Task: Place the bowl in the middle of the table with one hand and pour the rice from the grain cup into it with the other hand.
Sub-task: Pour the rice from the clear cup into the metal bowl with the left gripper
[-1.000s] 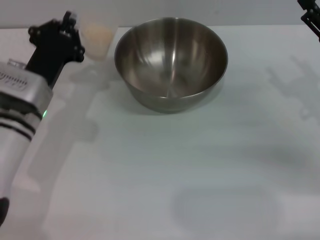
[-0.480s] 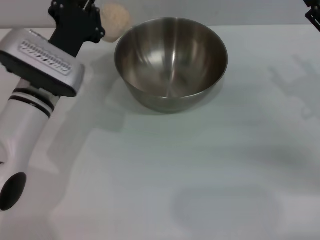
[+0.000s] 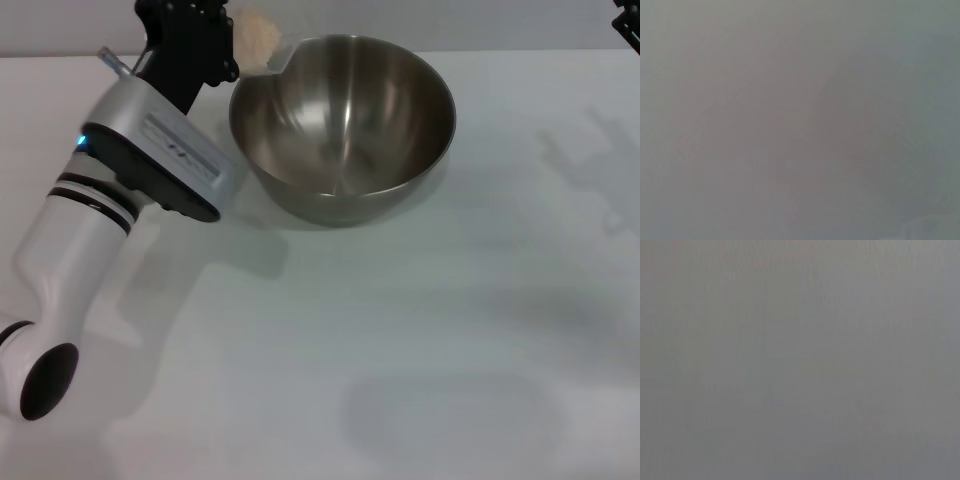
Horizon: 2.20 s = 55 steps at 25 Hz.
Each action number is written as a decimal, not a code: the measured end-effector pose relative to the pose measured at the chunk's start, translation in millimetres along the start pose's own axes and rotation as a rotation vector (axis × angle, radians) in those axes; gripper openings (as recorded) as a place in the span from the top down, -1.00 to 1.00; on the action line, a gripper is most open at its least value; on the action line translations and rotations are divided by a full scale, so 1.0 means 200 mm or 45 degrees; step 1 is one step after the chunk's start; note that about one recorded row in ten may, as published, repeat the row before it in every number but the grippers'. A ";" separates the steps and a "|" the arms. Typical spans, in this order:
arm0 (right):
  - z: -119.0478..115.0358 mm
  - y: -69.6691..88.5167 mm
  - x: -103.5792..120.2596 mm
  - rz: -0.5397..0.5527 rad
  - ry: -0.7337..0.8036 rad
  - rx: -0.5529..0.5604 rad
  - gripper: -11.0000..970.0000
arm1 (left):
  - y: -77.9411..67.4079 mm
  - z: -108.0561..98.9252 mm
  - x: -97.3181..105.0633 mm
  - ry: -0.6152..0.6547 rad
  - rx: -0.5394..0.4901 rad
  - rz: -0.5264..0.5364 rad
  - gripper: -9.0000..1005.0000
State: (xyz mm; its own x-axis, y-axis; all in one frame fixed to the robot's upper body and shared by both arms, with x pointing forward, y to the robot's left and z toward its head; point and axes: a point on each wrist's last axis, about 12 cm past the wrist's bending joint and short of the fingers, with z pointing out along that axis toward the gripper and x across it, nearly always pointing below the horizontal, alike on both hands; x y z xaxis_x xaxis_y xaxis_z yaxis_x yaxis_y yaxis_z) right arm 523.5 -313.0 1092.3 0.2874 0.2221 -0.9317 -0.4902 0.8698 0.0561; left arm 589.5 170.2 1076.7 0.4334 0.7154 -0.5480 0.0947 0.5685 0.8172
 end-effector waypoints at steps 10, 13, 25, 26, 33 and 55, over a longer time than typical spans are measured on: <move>0.00 0.00 0.00 -0.002 -0.001 -0.003 -0.73 | -0.04 0.02 -0.06 -0.025 0.031 0.234 0.93; 0.00 0.00 0.00 -0.002 -0.005 -0.005 -0.73 | -0.06 0.03 -0.09 -0.032 0.051 0.354 0.93; -0.01 0.01 -0.01 0.003 -0.024 -0.021 -0.73 | -0.12 0.03 -0.17 -0.084 0.085 0.820 0.93; -0.01 0.01 -0.01 0.003 -0.025 -0.022 -0.73 | -0.12 0.04 -0.17 -0.088 0.098 0.866 0.93; -0.01 0.02 -0.01 0.005 -0.032 -0.027 -0.73 | -0.15 0.05 -0.19 -0.142 0.145 1.166 0.93; -0.01 0.03 -0.01 0.011 -0.028 -0.034 -0.73 | -0.15 0.06 -0.12 -0.160 0.201 1.749 0.93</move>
State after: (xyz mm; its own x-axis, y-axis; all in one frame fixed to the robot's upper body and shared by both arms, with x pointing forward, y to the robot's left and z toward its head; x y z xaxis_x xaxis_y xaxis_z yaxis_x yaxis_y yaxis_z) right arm 518.3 -310.1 1092.9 0.3013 0.2393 -0.9230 -0.5145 0.8558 0.0539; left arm 586.5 131.5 1067.3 0.3371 0.6122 0.7152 -0.3733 -0.6105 0.6985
